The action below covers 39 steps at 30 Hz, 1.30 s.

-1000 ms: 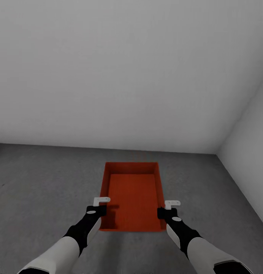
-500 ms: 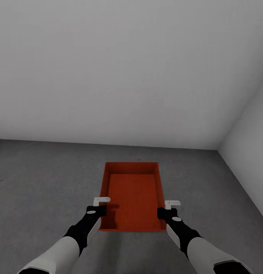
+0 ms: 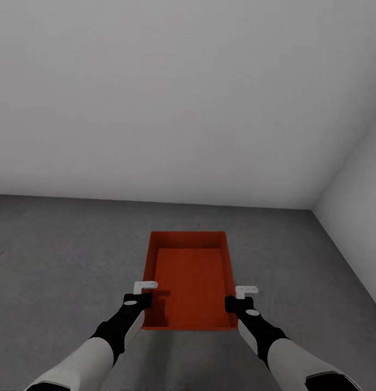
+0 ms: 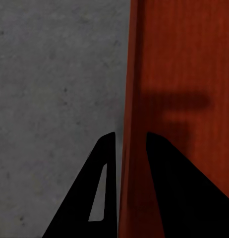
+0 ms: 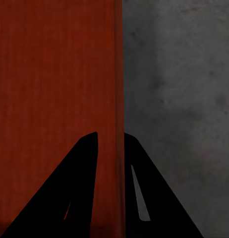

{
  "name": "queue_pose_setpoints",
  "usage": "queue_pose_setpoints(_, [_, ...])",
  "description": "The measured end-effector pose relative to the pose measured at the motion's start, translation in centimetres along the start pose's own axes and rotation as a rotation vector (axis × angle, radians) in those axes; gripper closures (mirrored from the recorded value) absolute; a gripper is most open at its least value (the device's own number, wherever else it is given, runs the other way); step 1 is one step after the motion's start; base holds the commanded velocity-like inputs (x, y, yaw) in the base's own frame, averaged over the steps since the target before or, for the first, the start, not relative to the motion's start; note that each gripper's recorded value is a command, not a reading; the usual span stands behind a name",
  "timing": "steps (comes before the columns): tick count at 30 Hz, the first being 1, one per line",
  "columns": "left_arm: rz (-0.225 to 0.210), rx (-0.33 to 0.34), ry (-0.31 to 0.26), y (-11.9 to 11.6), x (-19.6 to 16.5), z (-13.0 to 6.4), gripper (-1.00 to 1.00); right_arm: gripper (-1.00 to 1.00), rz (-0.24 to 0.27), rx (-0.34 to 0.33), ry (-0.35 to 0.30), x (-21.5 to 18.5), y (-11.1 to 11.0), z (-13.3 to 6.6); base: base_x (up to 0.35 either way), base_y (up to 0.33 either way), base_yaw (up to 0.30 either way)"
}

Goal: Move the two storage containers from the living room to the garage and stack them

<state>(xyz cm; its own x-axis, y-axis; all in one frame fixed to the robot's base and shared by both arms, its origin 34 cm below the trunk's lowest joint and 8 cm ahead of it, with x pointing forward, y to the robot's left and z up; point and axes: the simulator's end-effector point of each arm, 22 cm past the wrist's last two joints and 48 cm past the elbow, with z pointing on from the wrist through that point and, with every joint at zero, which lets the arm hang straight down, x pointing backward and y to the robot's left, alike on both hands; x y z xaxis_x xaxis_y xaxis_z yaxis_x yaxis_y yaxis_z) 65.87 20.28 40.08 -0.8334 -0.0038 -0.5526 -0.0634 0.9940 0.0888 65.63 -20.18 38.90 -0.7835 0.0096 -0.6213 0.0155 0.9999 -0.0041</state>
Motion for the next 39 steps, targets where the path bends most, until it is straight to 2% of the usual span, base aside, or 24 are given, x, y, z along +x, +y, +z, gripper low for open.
queue_pose_setpoints(18, [0.002, 0.000, 0.028, -0.1, 1.5, 0.8, 1.00, 1.00, -0.001, 0.000, 0.028, 1.6, 0.0, 0.7, 0.000, 0.000, 0.000])
queue_pose_setpoints(39, [0.003, 0.000, 0.030, -0.1, 1.7, 0.9, 1.00, 1.00, -0.001, 0.000, 0.030, 1.8, 0.0, 0.7, 0.000, 0.000, 0.000])
